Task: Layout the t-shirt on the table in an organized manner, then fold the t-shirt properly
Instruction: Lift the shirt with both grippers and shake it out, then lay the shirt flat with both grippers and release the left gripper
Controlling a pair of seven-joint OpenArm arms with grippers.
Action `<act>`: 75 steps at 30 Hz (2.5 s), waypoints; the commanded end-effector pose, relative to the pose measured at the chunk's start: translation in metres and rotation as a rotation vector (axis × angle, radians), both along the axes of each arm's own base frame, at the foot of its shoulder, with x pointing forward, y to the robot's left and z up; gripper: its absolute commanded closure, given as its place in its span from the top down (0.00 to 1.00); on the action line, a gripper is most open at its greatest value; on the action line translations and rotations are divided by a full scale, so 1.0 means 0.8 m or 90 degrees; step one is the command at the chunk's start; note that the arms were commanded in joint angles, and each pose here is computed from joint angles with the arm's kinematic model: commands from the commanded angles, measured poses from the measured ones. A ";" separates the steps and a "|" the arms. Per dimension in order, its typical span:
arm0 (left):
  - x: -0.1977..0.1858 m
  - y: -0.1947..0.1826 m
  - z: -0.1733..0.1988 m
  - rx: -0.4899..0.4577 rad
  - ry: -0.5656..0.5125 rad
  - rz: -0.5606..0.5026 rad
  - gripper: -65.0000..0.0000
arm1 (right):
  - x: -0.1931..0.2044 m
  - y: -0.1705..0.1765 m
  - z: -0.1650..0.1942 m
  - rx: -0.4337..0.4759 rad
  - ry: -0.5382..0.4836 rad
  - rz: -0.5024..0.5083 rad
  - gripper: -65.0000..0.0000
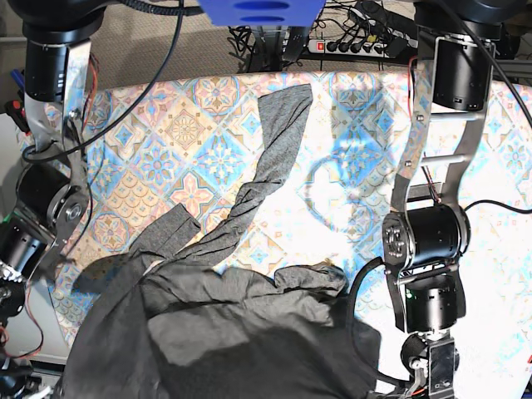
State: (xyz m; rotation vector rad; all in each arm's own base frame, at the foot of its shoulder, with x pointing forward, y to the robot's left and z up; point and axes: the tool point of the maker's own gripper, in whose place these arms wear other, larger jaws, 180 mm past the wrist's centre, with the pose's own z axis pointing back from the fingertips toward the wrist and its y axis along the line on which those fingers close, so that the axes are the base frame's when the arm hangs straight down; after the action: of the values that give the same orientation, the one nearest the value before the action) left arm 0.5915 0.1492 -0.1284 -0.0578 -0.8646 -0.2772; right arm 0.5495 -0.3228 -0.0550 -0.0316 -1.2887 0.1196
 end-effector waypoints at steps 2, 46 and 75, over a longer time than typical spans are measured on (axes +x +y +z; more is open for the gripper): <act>0.005 0.026 0.107 0.023 -0.133 0.037 0.00 | -0.013 -0.013 0.057 -0.020 -0.094 -0.019 0.00; -0.510 0.017 -0.341 0.145 0.227 -0.017 0.00 | -0.389 -0.035 -0.439 0.120 0.277 -0.206 0.00; -0.574 0.025 -0.371 0.125 0.313 0.019 0.11 | -0.450 -0.061 -0.443 0.123 0.288 -0.285 0.00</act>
State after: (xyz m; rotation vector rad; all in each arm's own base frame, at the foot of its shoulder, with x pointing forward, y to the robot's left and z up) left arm 0.1368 0.1612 -0.4256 0.0344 -0.3724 -0.3080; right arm 0.1846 -0.3563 -0.4237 -0.0719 -0.7714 -0.3589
